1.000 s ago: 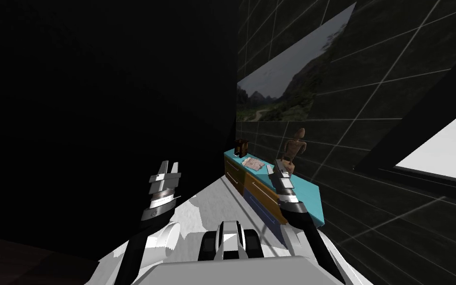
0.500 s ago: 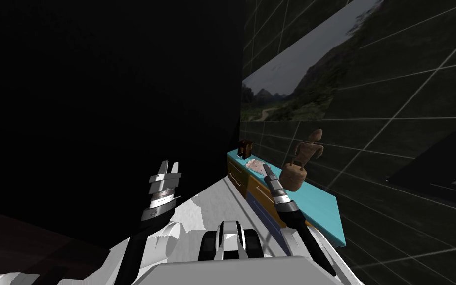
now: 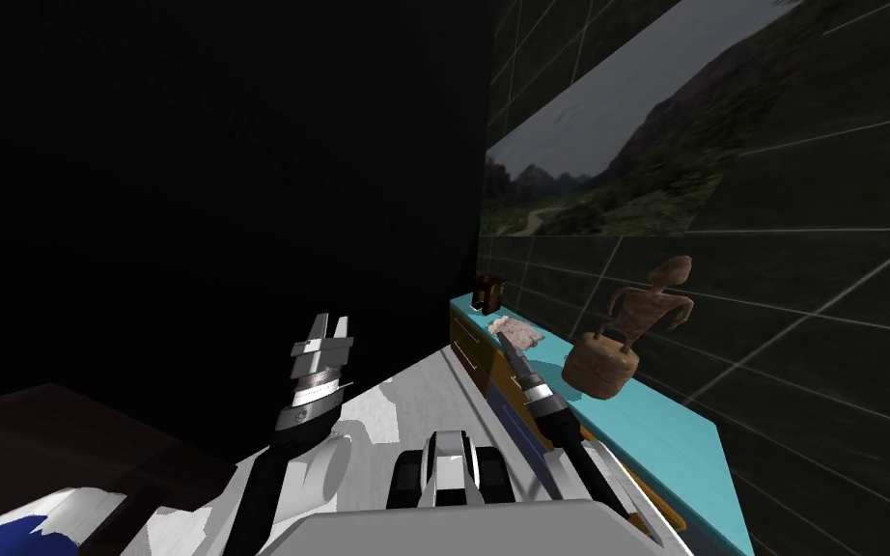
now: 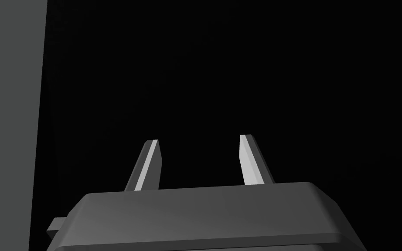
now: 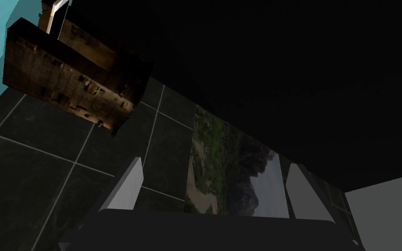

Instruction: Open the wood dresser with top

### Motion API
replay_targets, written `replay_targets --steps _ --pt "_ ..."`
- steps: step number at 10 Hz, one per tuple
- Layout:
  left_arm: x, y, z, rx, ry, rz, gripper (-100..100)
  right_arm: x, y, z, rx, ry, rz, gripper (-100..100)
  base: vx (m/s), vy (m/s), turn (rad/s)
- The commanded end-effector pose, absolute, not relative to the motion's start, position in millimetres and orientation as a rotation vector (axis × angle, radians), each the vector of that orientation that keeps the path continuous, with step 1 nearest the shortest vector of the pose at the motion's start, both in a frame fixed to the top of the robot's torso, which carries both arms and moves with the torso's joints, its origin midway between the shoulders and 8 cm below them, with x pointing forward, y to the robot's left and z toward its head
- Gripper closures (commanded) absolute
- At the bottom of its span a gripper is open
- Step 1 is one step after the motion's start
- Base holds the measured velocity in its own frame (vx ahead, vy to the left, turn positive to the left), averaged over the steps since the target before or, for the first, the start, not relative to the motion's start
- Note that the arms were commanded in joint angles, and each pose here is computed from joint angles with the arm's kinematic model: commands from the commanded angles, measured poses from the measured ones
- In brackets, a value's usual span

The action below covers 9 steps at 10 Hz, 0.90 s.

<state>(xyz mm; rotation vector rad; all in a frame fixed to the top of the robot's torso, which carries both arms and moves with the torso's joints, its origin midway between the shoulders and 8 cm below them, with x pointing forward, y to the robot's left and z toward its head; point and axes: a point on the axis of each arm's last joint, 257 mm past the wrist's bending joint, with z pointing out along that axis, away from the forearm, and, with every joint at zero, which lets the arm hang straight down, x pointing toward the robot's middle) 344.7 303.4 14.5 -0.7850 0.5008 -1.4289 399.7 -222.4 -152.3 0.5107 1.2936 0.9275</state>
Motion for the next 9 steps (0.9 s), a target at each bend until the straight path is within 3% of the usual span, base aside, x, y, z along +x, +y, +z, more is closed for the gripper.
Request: replay_targets --steps 1,9 --pt "344.8 303.4 14.5 -0.785 0.501 -1.429 0 405.1 -213.5 -188.8 0.431 1.412 0.804 -100 0.068 -0.027 0.231" --pt "344.7 303.4 14.5 -0.785 0.501 -1.429 0 403.2 -200.4 -281.8 0.152 1.679 0.472 -100 0.063 -0.031 0.135"
